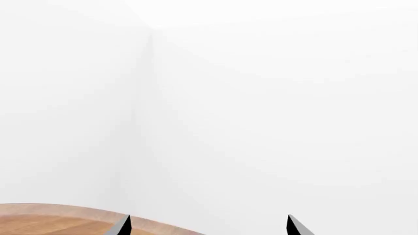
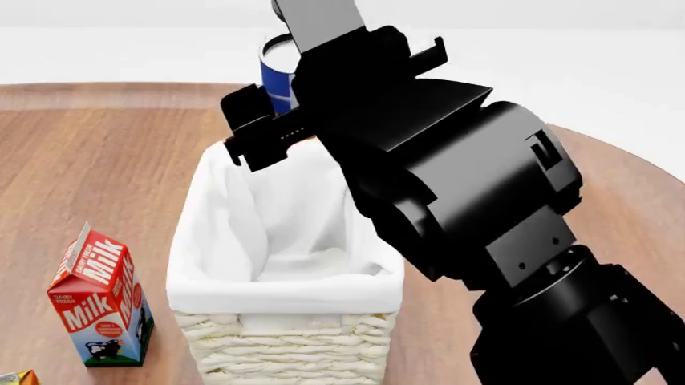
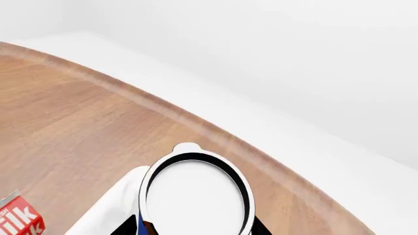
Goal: Pick up the alphabet soup, and put it in the basket.
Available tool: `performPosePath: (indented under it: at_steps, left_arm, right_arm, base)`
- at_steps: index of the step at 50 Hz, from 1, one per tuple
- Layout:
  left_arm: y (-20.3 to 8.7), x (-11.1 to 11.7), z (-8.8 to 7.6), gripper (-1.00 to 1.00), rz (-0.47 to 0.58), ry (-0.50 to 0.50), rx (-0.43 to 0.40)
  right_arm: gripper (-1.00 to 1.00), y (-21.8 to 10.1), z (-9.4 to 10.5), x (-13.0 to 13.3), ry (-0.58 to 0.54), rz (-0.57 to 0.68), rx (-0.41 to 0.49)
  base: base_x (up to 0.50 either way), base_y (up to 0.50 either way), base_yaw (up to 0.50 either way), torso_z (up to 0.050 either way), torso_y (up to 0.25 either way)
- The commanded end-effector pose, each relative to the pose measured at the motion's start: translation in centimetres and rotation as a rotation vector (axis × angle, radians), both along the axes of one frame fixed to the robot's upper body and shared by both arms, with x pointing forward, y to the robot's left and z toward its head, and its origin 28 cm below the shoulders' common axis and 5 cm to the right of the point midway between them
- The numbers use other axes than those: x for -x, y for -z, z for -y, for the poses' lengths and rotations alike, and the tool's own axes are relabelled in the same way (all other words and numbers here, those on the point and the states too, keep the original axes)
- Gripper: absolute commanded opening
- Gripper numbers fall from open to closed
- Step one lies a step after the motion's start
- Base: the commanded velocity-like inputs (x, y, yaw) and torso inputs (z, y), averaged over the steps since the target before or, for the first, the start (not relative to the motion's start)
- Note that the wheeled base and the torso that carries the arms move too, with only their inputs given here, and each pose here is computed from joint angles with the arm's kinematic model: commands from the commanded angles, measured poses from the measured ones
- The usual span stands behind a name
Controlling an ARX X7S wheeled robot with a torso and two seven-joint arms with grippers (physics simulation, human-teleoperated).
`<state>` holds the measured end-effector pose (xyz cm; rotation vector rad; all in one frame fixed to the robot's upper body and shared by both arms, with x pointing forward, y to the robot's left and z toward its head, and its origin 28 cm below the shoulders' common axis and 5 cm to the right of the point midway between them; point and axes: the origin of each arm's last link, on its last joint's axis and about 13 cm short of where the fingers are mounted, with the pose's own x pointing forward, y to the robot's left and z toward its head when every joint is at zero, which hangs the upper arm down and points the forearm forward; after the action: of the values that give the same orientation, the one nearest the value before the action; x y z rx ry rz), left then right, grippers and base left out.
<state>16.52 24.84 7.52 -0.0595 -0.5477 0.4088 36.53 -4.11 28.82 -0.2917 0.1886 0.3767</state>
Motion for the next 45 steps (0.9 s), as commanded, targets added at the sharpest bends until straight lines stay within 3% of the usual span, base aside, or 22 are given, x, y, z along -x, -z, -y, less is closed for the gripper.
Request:
performPosePath:
  at_steps: [1, 17, 34, 45]
  left_arm:
    - [0.0, 0.0, 0.0, 1.00, 0.002, 0.001, 0.004]
    - [-0.2, 0.0, 0.0, 1.00, 0.003, 0.020, 0.023]
    - [-0.2, 0.1, 0.1, 1.00, 0.000, 0.009, -0.008]
    - [-0.1, 0.1, 0.2, 1.00, 0.006, 0.005, -0.012]
  right_arm:
    - [-1.00, 0.8, -0.1, -0.7, -0.002, -0.015, -0.003]
    - [-1.00, 0.6, -0.4, -0.2, -0.016, -0.019, 0.007]
    - [-1.00, 0.8, -0.7, 0.2, -0.034, -0.003, 0.043]
    - [-1.00, 0.5, -0.6, 0.4, -0.026, 0.009, 0.054]
  base:
    - [0.00, 0.00, 0.00, 0.010, 0.000]
    - [0.00, 0.00, 0.00, 0.000, 0.001]
    - [0.00, 0.00, 0.00, 0.000, 0.001]
    - [0.00, 0.00, 0.00, 0.000, -0.087]
